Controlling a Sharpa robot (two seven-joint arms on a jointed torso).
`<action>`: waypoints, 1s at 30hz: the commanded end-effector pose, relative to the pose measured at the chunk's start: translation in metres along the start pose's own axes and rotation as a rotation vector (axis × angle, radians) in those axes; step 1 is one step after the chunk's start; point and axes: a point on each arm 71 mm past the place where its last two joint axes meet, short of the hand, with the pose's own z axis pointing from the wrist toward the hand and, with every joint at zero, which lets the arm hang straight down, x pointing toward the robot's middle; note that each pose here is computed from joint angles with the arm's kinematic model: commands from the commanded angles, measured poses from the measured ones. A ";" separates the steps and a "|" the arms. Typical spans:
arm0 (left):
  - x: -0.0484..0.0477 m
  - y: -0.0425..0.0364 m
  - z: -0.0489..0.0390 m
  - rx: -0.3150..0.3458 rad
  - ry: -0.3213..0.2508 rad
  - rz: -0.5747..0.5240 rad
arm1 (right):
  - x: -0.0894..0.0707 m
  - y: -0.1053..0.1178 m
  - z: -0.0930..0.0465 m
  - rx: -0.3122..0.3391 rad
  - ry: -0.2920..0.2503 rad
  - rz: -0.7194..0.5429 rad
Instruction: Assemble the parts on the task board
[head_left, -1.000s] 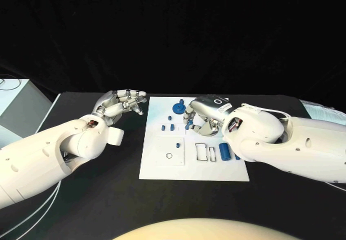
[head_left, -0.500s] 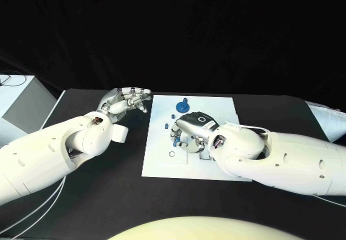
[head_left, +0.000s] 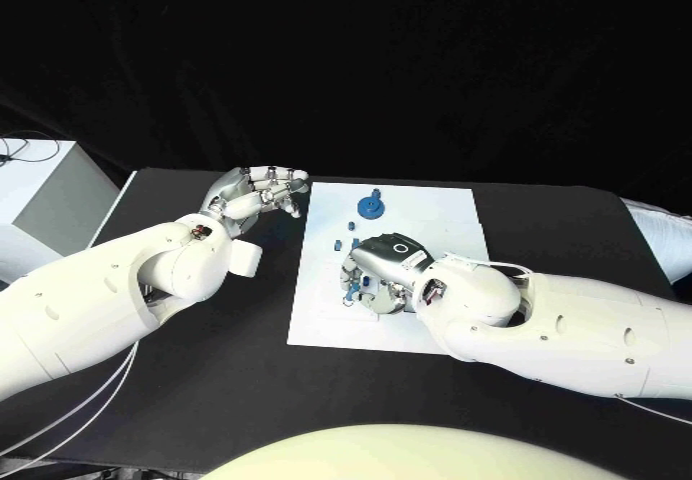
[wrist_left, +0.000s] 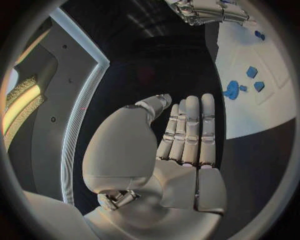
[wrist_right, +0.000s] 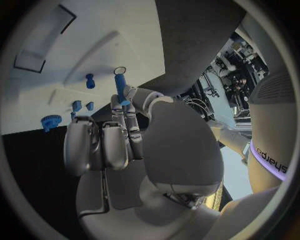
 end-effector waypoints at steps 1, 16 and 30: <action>0.0023 -0.0008 0.0007 0.006 0.007 -0.010 | 0.002 0.003 0.000 -0.021 -0.005 -0.015; 0.0016 -0.0010 0.0001 0.005 0.006 -0.009 | 0.009 0.003 0.001 -0.020 0.003 -0.020; 0.0007 -0.0011 -0.0003 0.005 0.004 -0.007 | 0.015 -0.001 0.005 -0.009 0.009 -0.046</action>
